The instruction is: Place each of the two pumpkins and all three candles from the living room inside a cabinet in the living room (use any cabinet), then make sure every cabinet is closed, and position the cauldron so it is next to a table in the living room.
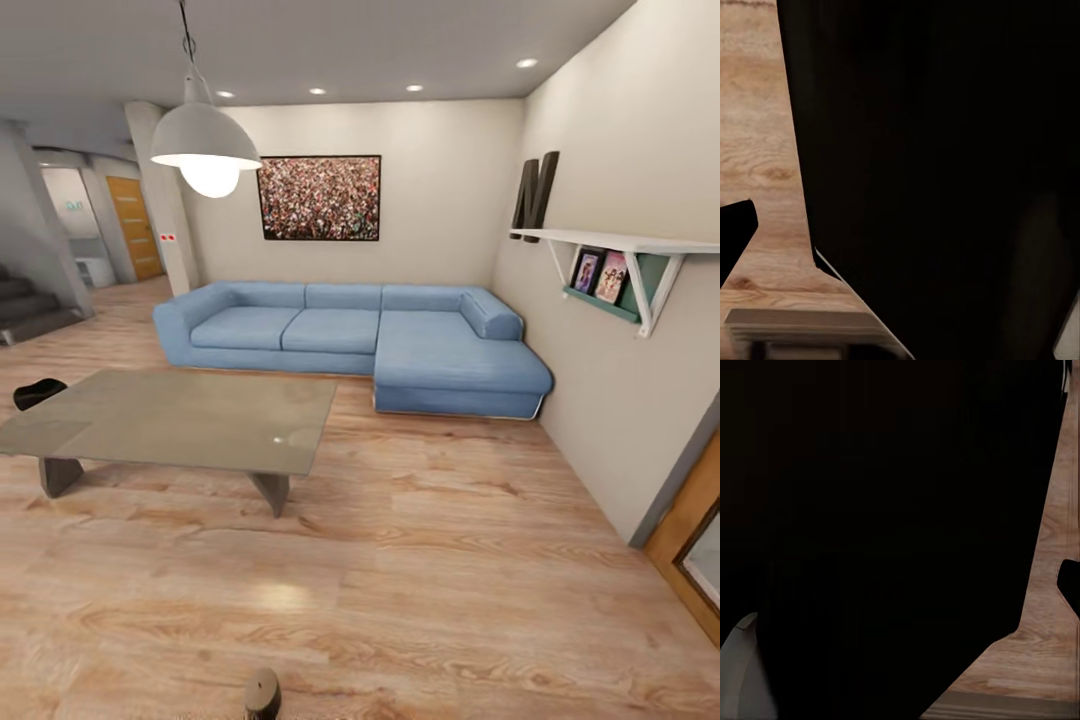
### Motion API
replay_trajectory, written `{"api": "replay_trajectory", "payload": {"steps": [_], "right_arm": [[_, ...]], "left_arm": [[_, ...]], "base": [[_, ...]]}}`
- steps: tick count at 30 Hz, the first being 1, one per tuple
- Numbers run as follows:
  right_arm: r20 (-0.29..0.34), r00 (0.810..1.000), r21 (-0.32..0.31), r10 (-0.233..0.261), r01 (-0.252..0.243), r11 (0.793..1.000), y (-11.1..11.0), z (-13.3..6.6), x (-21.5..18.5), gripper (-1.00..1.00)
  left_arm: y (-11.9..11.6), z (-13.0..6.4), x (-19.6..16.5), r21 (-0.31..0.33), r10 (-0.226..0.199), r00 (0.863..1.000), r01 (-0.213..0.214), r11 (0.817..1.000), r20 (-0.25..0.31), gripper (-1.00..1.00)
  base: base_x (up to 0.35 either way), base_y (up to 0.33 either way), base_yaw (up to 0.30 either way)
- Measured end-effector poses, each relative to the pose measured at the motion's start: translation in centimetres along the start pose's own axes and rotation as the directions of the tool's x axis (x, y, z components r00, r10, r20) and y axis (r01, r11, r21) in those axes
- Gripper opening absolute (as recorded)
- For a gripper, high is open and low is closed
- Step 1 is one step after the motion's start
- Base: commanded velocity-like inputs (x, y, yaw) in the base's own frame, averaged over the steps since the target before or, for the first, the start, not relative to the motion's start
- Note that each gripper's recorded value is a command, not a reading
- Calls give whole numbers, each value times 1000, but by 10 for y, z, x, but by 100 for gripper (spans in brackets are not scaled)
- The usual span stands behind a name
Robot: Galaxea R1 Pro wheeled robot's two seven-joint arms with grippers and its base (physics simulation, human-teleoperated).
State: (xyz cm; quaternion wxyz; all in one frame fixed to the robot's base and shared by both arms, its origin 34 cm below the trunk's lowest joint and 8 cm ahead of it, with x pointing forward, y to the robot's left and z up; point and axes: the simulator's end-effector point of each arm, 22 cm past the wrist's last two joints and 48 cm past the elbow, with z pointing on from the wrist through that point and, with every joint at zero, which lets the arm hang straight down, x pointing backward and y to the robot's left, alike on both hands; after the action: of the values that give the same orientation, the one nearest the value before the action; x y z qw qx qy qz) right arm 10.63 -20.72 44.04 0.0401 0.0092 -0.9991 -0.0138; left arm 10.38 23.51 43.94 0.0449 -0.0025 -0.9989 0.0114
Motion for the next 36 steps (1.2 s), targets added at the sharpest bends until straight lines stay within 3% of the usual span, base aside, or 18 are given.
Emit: {"api": "replay_trajectory", "payload": {"steps": [36], "right_arm": [[-24, 1000, 3, -2, 2, 1000, 1, 0, 8, 100]], "left_arm": [[1, 0, 7, -1, -1, 1000, 1, 1000, -18, 100]], "base": [[0, 0, 281]]}}
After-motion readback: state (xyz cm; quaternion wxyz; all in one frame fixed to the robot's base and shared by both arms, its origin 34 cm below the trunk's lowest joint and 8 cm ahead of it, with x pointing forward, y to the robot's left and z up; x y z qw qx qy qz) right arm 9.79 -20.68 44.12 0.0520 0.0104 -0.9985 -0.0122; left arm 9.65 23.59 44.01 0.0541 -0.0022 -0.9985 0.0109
